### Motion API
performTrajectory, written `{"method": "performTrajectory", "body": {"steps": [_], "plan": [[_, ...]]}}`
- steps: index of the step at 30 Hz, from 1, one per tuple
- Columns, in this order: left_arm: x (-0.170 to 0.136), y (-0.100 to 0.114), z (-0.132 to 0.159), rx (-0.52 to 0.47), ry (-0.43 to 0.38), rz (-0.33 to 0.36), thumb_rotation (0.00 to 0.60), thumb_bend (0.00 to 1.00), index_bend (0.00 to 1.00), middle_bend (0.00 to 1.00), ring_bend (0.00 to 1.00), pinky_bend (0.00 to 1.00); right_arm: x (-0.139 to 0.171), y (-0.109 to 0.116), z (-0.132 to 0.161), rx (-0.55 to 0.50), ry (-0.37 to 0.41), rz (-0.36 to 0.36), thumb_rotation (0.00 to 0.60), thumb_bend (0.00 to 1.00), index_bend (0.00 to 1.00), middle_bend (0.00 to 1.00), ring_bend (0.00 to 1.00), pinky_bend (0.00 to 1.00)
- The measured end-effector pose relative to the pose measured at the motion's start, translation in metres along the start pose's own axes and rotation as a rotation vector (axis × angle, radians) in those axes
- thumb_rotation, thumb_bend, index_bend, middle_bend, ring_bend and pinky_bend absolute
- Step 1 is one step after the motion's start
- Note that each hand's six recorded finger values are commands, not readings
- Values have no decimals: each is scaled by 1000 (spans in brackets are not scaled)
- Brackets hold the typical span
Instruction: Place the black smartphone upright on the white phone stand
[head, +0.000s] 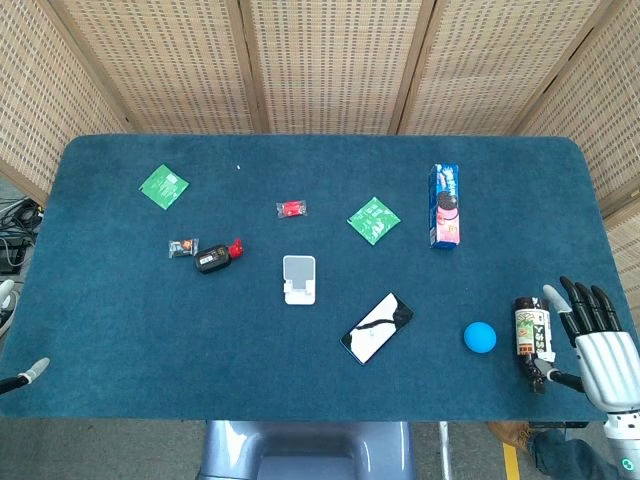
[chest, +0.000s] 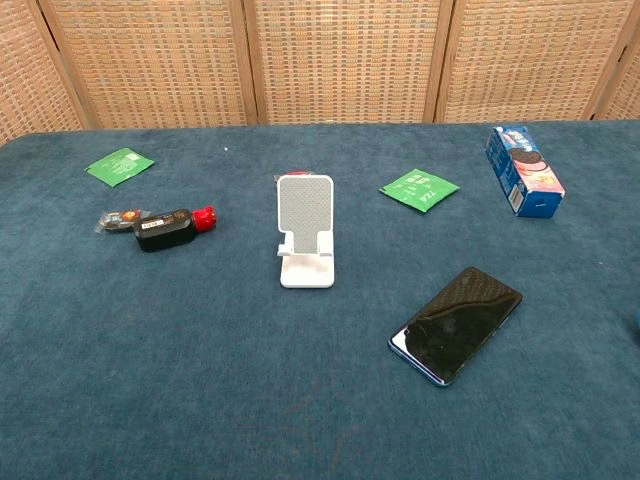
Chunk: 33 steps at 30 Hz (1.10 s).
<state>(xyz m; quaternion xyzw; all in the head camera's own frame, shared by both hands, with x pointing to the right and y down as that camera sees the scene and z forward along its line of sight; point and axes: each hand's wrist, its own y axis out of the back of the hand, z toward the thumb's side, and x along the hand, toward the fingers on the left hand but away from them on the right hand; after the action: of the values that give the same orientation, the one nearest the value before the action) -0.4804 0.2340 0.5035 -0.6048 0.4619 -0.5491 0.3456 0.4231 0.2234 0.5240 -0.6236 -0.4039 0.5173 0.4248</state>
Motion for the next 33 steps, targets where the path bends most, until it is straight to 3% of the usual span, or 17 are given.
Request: {"method": "performTrajectory", "body": {"steps": [8, 12, 17, 27, 30, 33], "plan": [[1, -1, -1, -3, 1, -7, 600, 0, 0, 0, 0, 0, 0, -4, 5, -9, 26, 22, 600, 0, 1, 0, 0, 0], [2, -3, -1, 3, 3, -11, 600, 0, 0, 0, 0, 0, -5, -10, 14, 3, 76, 57, 600, 0, 12, 0, 0, 0], [8, -10, 0, 19, 8, -33, 600, 0, 0, 0, 0, 0, -18, -32, 37, 44, 215, 165, 600, 0, 17, 4, 0, 0], [26, -30, -9, 54, 74, -96, 600, 0, 0, 0, 0, 0, -70, -106, 120, 201, 586, 452, 600, 0, 59, 60, 0, 48], [29, -32, -11, 57, 83, -104, 600, 0, 0, 0, 0, 0, -84, -122, 144, 240, 649, 472, 600, 0, 76, 68, 3, 26], [34, -37, -12, 64, 92, -119, 600, 0, 0, 0, 0, 0, -95, -137, 156, 266, 661, 492, 600, 0, 102, 70, 8, 30]]}}
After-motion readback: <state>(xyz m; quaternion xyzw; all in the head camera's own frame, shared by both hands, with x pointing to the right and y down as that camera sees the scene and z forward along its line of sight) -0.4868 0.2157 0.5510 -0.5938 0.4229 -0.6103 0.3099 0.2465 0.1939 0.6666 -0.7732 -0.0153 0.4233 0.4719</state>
